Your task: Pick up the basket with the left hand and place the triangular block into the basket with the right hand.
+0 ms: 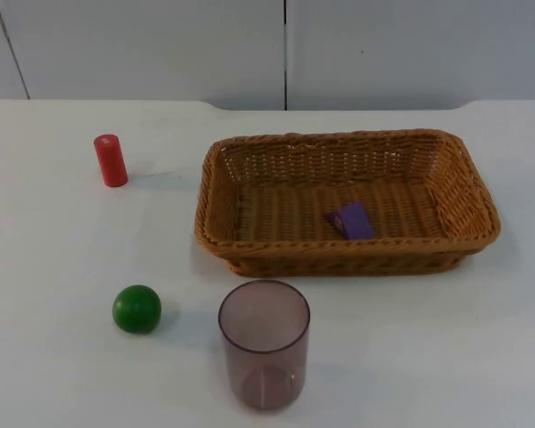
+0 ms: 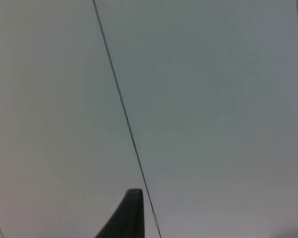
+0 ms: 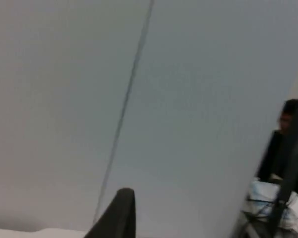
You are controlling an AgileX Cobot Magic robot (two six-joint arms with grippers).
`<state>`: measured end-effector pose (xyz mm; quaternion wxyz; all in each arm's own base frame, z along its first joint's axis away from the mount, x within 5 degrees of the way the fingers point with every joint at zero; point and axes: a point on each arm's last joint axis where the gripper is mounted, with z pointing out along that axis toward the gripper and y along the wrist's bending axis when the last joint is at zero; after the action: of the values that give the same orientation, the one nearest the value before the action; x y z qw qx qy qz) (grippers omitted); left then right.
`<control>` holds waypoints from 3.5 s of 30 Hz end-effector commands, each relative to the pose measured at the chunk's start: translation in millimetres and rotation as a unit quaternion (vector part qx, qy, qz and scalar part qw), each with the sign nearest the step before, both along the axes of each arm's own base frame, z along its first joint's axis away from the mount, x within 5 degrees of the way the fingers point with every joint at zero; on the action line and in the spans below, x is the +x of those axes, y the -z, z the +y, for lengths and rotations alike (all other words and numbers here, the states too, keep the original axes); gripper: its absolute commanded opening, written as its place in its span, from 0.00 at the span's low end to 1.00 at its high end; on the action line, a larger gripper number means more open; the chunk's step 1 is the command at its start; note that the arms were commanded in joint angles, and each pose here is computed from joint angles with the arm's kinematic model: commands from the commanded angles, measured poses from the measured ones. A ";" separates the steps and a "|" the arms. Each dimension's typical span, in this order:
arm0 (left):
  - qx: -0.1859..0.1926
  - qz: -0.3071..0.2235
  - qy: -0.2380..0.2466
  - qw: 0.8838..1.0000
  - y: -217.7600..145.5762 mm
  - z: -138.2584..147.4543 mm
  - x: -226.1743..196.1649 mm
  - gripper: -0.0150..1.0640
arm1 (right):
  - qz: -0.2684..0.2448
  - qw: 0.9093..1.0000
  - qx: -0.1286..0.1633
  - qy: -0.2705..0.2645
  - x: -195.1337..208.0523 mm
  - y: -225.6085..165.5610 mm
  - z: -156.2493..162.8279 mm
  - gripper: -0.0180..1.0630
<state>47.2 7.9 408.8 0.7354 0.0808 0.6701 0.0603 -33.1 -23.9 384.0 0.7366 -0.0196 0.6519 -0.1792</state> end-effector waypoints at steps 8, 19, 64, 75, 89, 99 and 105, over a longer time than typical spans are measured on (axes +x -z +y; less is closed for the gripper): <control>-0.007 -0.010 -0.020 1.000 7.6 12.6 -35.0 0.98 | 0.046 0.999 0.015 -0.019 -10.2 15.1 6.9 0.99; -0.038 0.030 -0.041 0.998 31.4 26.6 -73.9 0.98 | 0.075 0.992 0.047 -0.095 -8.3 21.3 20.3 0.99; -0.090 0.289 -0.022 0.953 133.9 -10.8 -52.3 0.98 | 0.291 0.941 0.129 -0.116 24.8 101.4 28.7 0.99; -0.090 0.289 -0.021 0.953 133.9 -10.9 -52.3 0.98 | 0.288 0.940 0.169 -0.067 25.6 104.0 21.1 0.99; -0.090 0.289 -0.021 0.953 133.9 -10.9 -52.3 0.98 | 0.292 0.940 0.157 -0.083 25.6 104.0 23.8 0.99; -0.090 0.289 -0.021 0.953 133.9 -10.9 -52.3 0.98 | 0.291 0.940 0.160 -0.076 25.6 104.0 22.5 0.99; -0.090 0.289 -0.021 0.953 133.9 -10.9 -52.3 0.98 | 0.291 0.940 0.160 -0.076 25.6 104.0 22.5 0.99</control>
<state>-5.6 -3.1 275.3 0.5099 0.0159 0.8600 -0.0101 -8.0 -0.9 281.6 0.5203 -0.0045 0.8540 0.0009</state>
